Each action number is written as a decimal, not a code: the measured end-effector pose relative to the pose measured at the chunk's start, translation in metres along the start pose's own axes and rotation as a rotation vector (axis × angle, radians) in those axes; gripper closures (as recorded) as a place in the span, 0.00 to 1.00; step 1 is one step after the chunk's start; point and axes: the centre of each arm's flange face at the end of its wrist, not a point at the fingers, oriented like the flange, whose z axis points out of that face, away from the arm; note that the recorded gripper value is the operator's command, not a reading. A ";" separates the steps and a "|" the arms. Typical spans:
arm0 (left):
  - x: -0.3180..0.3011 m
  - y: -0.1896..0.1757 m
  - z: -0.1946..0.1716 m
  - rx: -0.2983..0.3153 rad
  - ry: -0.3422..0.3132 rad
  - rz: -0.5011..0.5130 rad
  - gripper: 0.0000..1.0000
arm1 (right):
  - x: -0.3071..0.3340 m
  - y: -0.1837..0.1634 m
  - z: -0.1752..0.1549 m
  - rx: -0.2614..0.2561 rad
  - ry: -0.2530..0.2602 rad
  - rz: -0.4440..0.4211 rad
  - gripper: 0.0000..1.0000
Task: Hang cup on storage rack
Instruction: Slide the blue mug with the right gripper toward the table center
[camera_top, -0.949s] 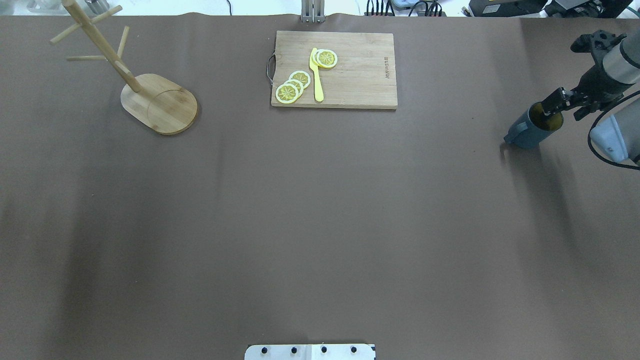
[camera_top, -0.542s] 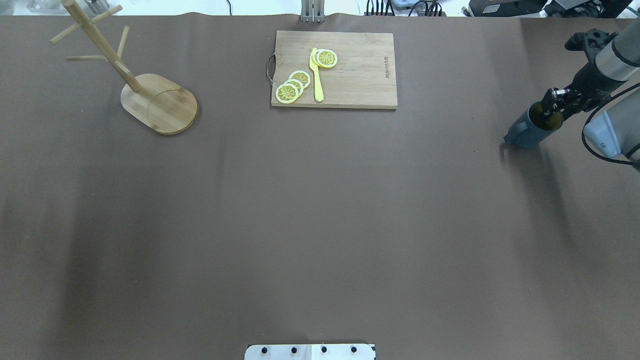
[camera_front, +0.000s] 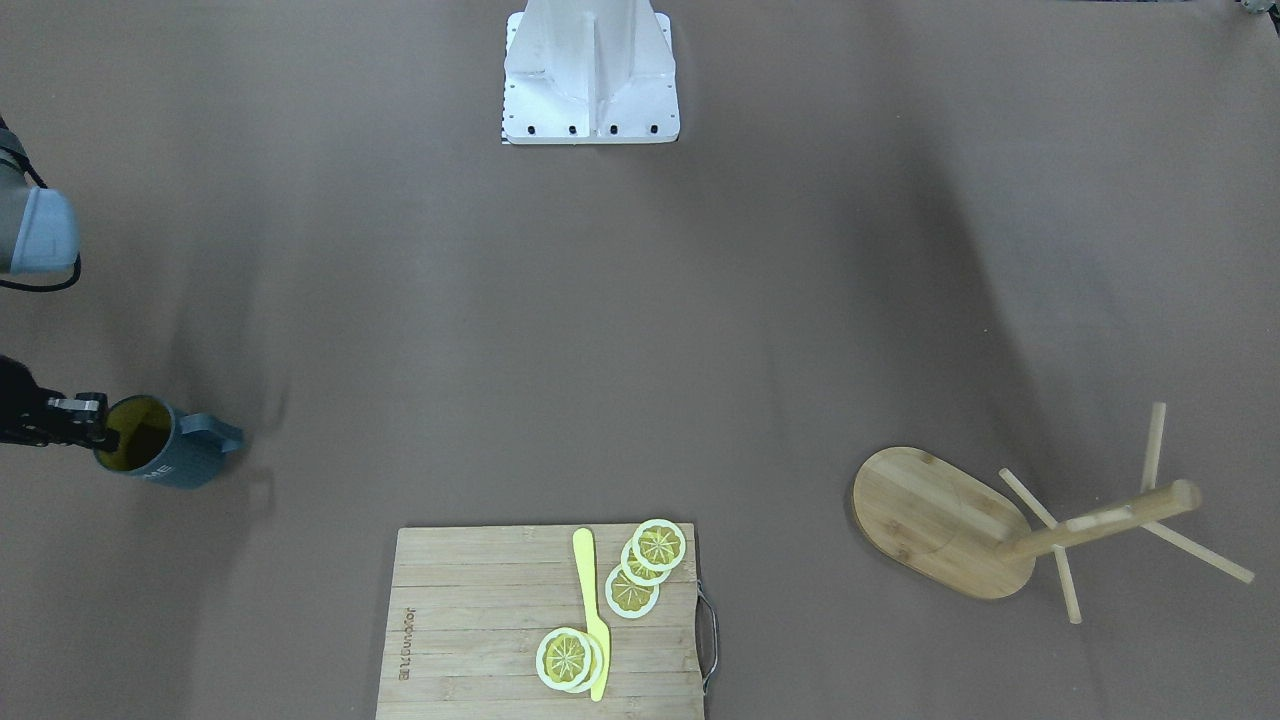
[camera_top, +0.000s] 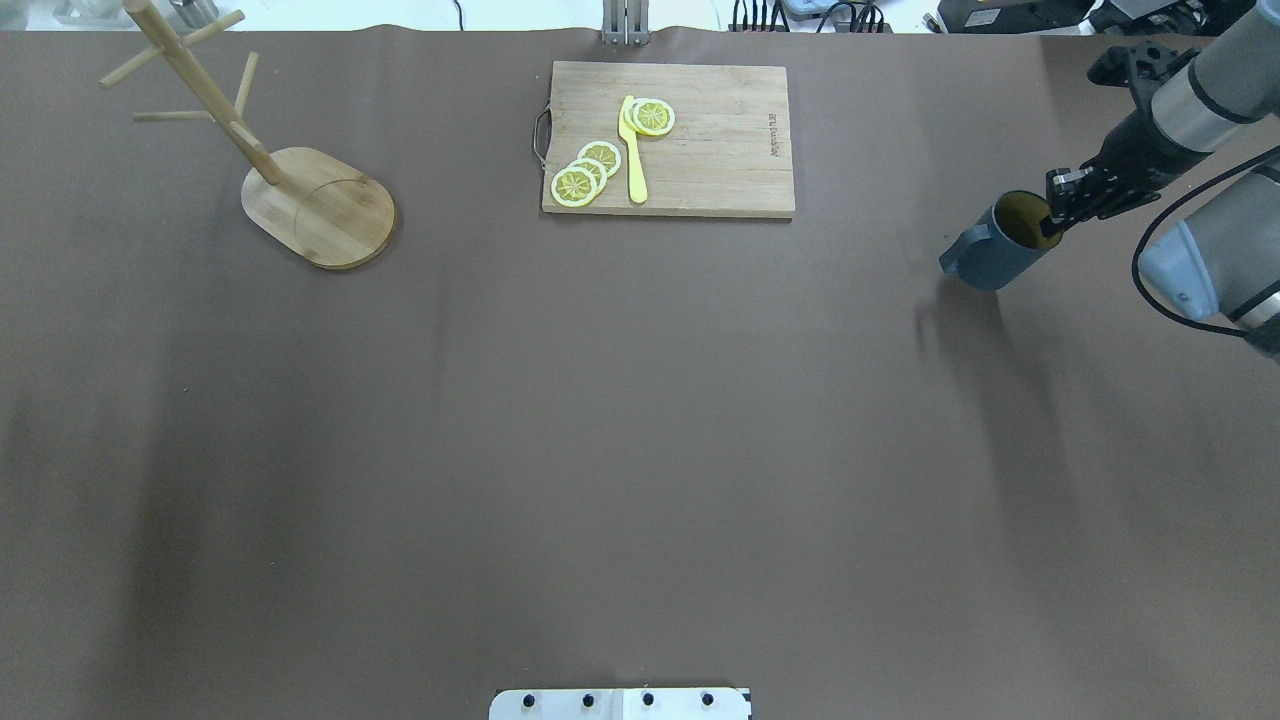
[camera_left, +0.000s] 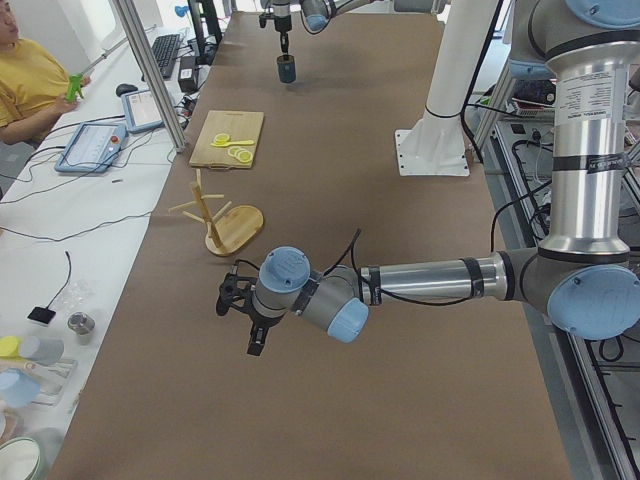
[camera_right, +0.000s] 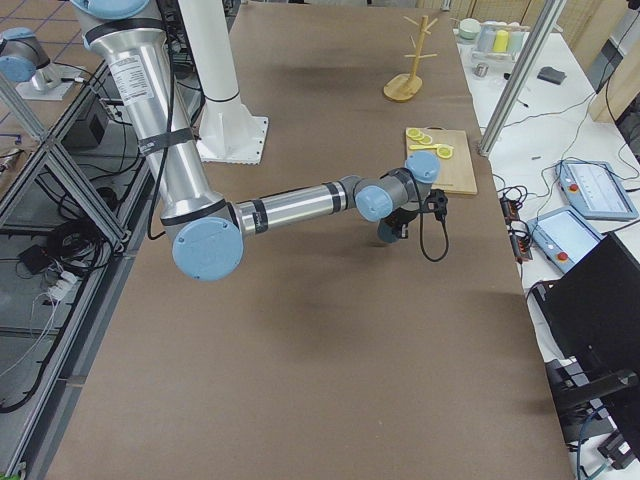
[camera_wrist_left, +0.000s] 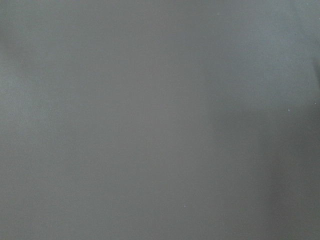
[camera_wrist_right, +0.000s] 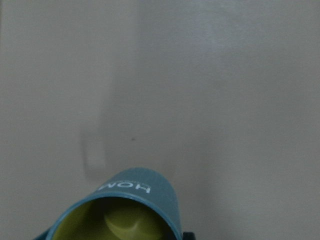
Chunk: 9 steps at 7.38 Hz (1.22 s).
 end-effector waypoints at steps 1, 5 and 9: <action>-0.002 0.001 0.001 -0.004 -0.001 -0.003 0.02 | -0.058 0.013 0.008 -0.006 -0.028 0.016 1.00; -0.002 0.001 0.002 -0.006 0.000 -0.009 0.02 | -0.317 0.083 0.054 -0.018 -0.121 0.139 1.00; -0.003 0.002 0.003 -0.009 0.000 -0.021 0.02 | -0.430 0.145 0.080 0.034 -0.149 0.107 0.00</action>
